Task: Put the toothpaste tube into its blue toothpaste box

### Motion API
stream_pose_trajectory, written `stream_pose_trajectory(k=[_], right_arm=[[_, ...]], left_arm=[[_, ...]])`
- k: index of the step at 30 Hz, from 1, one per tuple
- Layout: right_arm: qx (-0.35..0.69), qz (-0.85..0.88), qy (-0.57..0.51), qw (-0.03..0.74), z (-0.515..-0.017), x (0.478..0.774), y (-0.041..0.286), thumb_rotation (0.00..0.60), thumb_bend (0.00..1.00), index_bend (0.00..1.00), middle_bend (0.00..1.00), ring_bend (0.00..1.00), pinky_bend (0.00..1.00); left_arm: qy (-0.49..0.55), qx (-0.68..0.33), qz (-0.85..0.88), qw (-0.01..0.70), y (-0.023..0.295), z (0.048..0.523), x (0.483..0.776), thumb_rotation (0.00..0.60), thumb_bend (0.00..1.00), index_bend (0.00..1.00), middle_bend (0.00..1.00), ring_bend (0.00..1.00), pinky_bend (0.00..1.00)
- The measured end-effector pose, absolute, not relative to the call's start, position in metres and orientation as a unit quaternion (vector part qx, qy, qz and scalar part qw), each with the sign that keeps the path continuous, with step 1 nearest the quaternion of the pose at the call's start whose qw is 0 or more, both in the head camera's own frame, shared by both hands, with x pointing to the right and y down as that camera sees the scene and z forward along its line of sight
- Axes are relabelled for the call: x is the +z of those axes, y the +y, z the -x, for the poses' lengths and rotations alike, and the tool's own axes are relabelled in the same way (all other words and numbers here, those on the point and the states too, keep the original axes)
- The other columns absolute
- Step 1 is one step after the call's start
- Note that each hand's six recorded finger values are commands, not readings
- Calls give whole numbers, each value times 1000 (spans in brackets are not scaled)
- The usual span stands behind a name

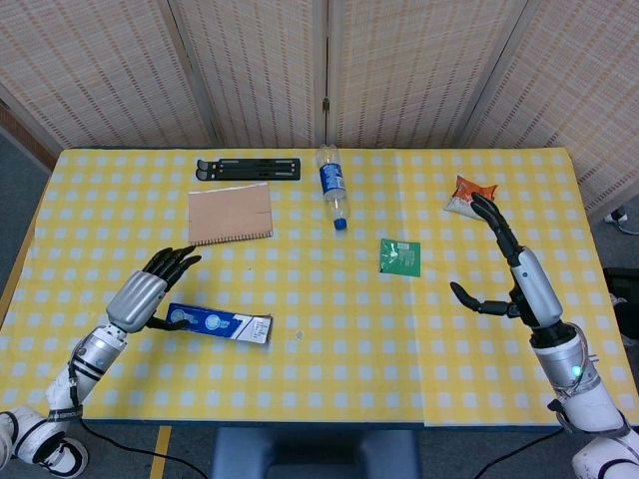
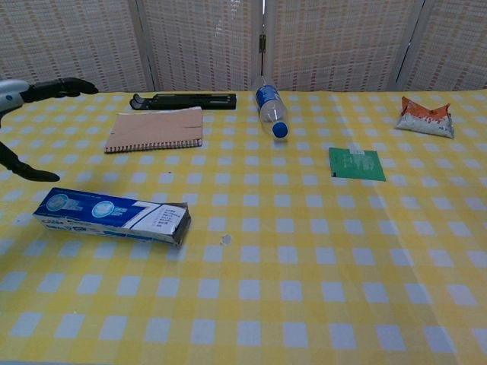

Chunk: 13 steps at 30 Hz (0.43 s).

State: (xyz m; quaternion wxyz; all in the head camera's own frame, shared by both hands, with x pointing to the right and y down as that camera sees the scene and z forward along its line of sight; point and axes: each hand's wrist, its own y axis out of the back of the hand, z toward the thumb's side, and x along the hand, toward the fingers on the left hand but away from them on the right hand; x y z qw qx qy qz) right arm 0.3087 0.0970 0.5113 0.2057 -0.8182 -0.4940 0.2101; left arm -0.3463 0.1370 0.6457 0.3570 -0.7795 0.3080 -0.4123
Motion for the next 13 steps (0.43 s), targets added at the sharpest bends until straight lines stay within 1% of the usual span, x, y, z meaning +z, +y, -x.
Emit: stream_pose_trajectory(k=[2, 5, 9, 11, 13], right_arm=[[261, 803, -478, 244, -317, 515, 101, 600, 358, 0, 0, 0, 0], [352, 765, -442, 308, -334, 521, 109, 600, 359, 0, 0, 0, 0], [473, 679, -392, 401, -362, 525, 125, 600, 358, 0, 0, 0, 0], [517, 632, -374, 439, -375, 525, 135, 600, 358, 0, 0, 0, 0], [557, 583, -354, 474, -387, 526, 144, 600, 358, 0, 0, 0, 0]], left_arm=[[320, -415, 756, 392, 139, 357, 625, 600, 122, 109, 31, 0, 0], [327, -444, 720, 421, 152, 380, 608, 600, 122, 109, 38, 0, 0], [331, -506, 665, 438, 179, 417, 598, 600, 123, 109, 41, 0, 0], [344, -534, 633, 443, 198, 438, 591, 600, 123, 109, 41, 0, 0], [357, -543, 618, 443, 210, 447, 585, 600, 123, 109, 42, 0, 0]])
